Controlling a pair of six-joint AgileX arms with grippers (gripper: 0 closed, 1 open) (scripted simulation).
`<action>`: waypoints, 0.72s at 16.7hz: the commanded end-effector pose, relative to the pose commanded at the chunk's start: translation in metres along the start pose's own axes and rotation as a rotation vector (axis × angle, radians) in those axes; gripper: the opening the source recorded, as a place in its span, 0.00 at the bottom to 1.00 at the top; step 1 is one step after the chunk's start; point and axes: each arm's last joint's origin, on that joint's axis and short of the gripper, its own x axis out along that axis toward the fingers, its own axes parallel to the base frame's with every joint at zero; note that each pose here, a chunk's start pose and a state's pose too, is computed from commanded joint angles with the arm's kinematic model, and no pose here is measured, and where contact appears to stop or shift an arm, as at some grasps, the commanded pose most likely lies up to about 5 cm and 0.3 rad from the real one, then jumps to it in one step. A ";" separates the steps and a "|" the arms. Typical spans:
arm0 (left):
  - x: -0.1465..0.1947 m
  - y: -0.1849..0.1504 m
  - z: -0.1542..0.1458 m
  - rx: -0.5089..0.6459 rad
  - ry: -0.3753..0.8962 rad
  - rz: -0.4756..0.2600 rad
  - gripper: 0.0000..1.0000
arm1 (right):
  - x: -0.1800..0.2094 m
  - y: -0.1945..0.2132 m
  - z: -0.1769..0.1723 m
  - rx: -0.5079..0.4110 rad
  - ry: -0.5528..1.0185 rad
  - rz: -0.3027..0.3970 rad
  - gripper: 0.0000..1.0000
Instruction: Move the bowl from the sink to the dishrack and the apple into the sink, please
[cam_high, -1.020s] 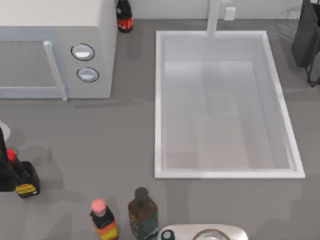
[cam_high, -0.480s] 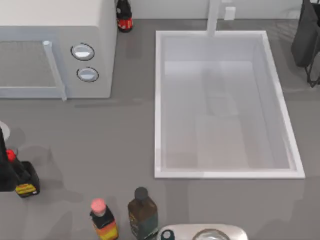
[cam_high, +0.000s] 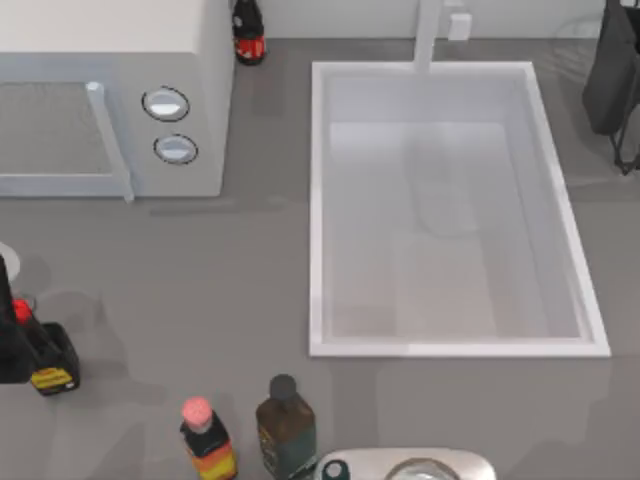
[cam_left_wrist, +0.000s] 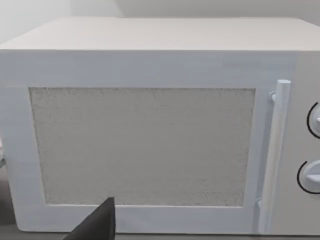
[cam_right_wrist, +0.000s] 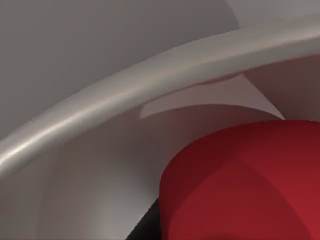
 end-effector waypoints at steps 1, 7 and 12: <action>0.000 0.000 0.000 0.000 0.000 0.000 1.00 | 0.000 0.000 0.000 0.000 0.000 0.000 0.00; 0.000 0.000 0.000 0.000 0.000 0.000 1.00 | -0.029 0.000 -0.014 0.064 -0.010 0.000 0.00; 0.000 0.000 0.000 0.000 0.000 0.000 1.00 | -0.054 -0.002 -0.008 0.059 -0.007 -0.001 0.00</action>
